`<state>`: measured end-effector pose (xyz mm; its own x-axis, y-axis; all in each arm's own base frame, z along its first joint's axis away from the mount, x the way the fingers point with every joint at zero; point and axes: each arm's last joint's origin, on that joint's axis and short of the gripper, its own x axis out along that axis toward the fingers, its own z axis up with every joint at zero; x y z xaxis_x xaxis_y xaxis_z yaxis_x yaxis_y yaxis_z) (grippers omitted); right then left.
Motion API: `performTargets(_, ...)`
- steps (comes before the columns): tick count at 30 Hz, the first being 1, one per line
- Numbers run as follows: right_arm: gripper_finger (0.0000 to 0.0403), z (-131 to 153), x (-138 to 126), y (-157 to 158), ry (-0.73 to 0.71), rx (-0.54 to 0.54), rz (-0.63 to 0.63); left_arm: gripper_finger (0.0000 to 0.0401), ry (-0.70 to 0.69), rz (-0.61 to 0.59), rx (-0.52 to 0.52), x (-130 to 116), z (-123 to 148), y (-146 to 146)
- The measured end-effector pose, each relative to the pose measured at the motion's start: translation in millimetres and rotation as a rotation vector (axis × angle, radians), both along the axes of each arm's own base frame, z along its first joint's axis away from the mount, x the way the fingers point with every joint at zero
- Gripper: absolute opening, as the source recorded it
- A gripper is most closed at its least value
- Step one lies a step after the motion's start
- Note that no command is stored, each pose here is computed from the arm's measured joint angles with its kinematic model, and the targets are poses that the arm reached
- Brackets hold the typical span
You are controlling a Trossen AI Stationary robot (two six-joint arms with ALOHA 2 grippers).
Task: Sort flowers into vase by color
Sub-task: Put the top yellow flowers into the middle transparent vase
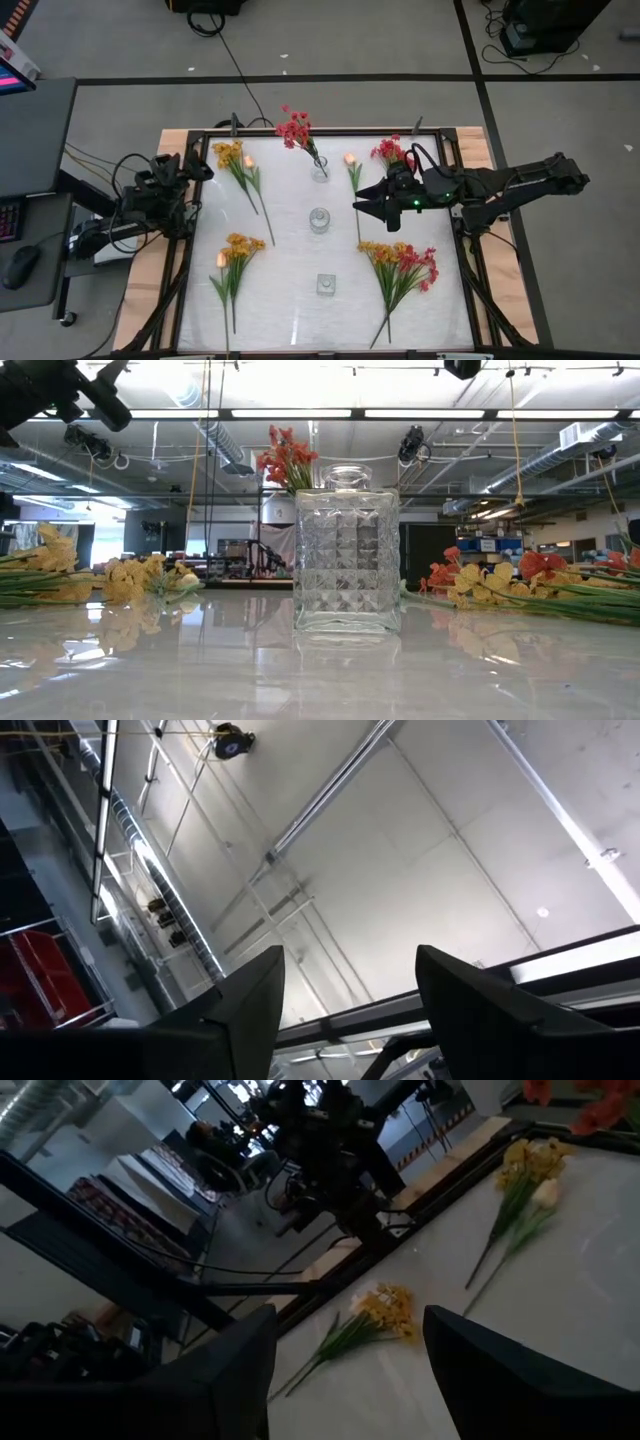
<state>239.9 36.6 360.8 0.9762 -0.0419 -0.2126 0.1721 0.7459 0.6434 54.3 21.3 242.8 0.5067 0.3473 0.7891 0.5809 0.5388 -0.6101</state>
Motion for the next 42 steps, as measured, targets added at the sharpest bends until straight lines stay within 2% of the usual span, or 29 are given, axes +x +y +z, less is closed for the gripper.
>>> performTargets(9,0.0261,0,0,0,0.001,-0.001,0.000,0.0231,0.016,0.008,0.002,1,-1,0)
performTargets(14,0.0261,0,0,0,0.001,-0.002,-0.001,0.0231,0.130,0.012,-0.026,9,-8,3)
performTargets(16,0.0261,0,0,0,0.001,-0.002,-0.001,0.0231,0.220,-0.033,-0.048,16,-14,3)
performTargets(20,0.0261,0,0,0,0.001,-0.002,-0.002,0.0231,0.527,-0.122,-0.102,26,-19,4)
performTargets(25,0.0261,0,0,0,0.001,-0.002,-0.005,0.0231,0.829,-0.081,-0.143,22,-8,3)
performTargets(33,0.0261,0,0,-1,0.000,-0.009,-0.029,0.0231,1.127,0.004,-0.169,22,25,5)
performTargets(42,0.0261,0,0,-2,0.002,-0.037,-0.034,0.0231,1.447,0.003,-0.238,55,33,15)
